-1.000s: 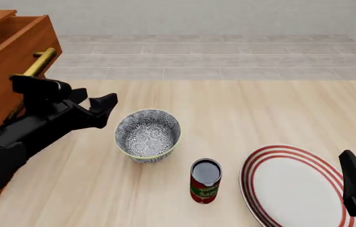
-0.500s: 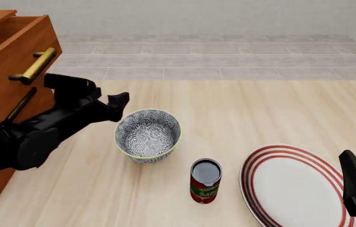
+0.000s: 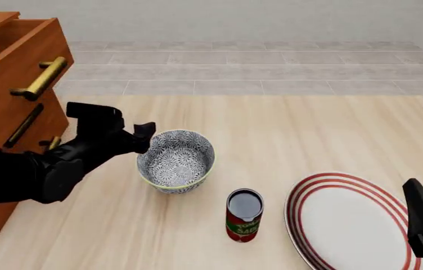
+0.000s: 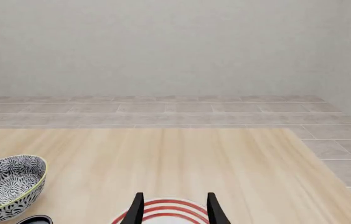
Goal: Put the bowl on top of the cabinet.
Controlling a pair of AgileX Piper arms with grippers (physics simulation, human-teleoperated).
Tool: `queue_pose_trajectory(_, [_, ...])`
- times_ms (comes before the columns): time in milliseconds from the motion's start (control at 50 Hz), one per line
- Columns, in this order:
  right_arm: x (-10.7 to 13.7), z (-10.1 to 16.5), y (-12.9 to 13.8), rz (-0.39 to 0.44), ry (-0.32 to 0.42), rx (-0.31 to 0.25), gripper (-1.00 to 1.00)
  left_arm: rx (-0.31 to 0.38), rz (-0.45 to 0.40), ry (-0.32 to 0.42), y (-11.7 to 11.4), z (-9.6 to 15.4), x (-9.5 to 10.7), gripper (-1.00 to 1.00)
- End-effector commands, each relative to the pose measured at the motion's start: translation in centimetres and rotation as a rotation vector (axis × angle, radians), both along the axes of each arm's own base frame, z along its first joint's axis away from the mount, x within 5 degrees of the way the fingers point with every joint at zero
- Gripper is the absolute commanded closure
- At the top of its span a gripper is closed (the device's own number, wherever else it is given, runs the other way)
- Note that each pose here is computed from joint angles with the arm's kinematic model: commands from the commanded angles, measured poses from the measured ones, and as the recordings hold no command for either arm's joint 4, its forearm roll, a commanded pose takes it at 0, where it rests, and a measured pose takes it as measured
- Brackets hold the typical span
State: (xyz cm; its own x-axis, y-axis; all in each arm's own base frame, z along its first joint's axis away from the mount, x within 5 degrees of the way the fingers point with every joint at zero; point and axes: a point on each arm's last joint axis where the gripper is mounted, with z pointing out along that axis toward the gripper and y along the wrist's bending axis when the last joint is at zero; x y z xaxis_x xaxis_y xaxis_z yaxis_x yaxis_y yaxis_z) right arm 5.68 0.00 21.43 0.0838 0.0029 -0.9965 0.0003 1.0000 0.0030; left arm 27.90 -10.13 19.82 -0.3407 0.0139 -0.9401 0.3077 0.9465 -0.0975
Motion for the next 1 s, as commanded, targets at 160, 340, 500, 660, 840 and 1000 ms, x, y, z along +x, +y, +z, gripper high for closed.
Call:
queue_pose_trajectory(160, [0.0,0.0,0.0,0.000,0.000,-0.001,-1.00,-0.020,0.010,0.056,-0.1,-2.5,-0.1,-1.00])
queue_pose_trajectory(340, [0.0,0.0,0.0,0.000,0.000,0.000,-1.00,-0.019,0.012,0.083,-0.3,-3.8,0.2,-1.00])
queue_pose_trajectory(500, [0.0,0.0,0.0,0.000,0.000,0.000,-1.00,-0.018,0.034,0.120,0.0,-5.4,1.1,-1.00])
queue_pose_trajectory(660, [0.0,0.0,0.0,0.000,0.000,0.000,-1.00,-0.007,0.036,0.134,-0.1,-6.3,1.6,-1.00])
queue_pose_trajectory(840, [0.0,0.0,0.0,0.000,0.000,0.000,-1.00,-0.003,0.034,0.145,-0.3,-6.8,1.9,-1.00])
queue_pose_trajectory(1000, [0.0,0.0,0.0,0.000,0.000,0.000,-1.00,-0.002,0.038,0.160,-0.3,-7.6,2.3,-1.00])
